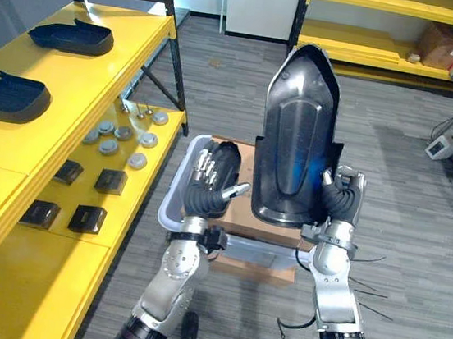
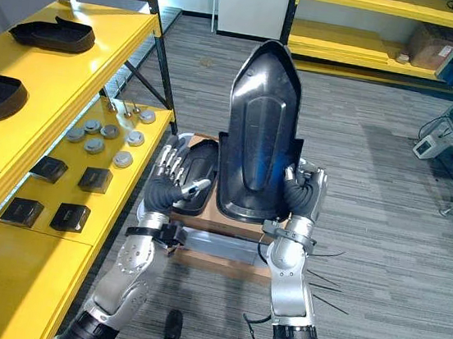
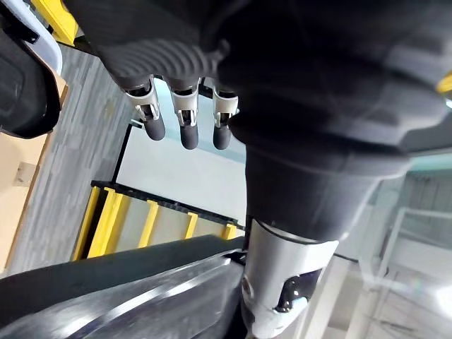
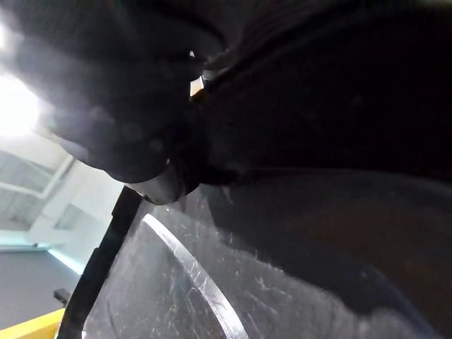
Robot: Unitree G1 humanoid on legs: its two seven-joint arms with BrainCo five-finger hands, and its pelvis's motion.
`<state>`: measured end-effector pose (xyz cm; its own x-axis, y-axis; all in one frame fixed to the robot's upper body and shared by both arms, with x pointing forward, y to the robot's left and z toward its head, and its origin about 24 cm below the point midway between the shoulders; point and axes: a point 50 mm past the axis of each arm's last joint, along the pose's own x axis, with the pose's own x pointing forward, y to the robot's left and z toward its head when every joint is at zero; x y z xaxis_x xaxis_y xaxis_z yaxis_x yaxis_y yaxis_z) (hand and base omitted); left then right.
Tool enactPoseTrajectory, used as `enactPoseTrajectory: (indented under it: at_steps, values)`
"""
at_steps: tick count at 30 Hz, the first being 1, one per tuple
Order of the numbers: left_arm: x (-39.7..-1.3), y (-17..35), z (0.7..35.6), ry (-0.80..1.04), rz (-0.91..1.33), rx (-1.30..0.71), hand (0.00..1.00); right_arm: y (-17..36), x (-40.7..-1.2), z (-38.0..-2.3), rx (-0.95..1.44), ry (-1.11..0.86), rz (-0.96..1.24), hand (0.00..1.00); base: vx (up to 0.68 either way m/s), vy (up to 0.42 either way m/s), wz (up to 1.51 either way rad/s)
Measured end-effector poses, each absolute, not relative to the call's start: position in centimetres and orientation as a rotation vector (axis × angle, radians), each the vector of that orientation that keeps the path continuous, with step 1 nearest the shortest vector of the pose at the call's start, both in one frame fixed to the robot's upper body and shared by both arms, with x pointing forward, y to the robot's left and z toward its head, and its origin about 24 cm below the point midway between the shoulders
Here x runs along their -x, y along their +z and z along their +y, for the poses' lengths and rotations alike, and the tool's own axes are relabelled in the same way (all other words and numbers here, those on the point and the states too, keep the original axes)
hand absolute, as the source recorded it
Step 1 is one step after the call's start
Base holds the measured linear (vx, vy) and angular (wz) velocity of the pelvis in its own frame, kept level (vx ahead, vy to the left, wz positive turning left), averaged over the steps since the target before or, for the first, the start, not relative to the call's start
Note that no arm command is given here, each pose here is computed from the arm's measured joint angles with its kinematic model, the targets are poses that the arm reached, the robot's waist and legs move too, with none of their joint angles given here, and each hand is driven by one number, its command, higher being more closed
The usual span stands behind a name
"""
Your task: Walk over and take plastic housings, then place them on the shelf
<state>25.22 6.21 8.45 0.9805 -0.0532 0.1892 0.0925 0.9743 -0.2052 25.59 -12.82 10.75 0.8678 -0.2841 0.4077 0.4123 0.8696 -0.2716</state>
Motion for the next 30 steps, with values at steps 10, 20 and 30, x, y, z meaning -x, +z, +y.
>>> enactPoseTrajectory:
  at_steps: [10,20,30]
  values:
    - [-25.6,7.0,5.3,-0.054,-0.119,0.142,1.0,10.3,-25.1,-11.4,0.331,-0.307,-0.356,1.0,-0.01,-0.003,-0.01]
    - [-25.8,6.6,6.3,-0.042,-0.087,0.171,1.0,9.6,-24.7,-10.3,0.241,-0.149,-0.342,0.0,0.0,-0.002,-0.01]
    - [-26.0,6.3,8.1,0.003,-0.098,0.134,1.0,9.7,-24.7,-11.1,0.146,0.029,-0.347,0.0,0.0,0.0,0.0]
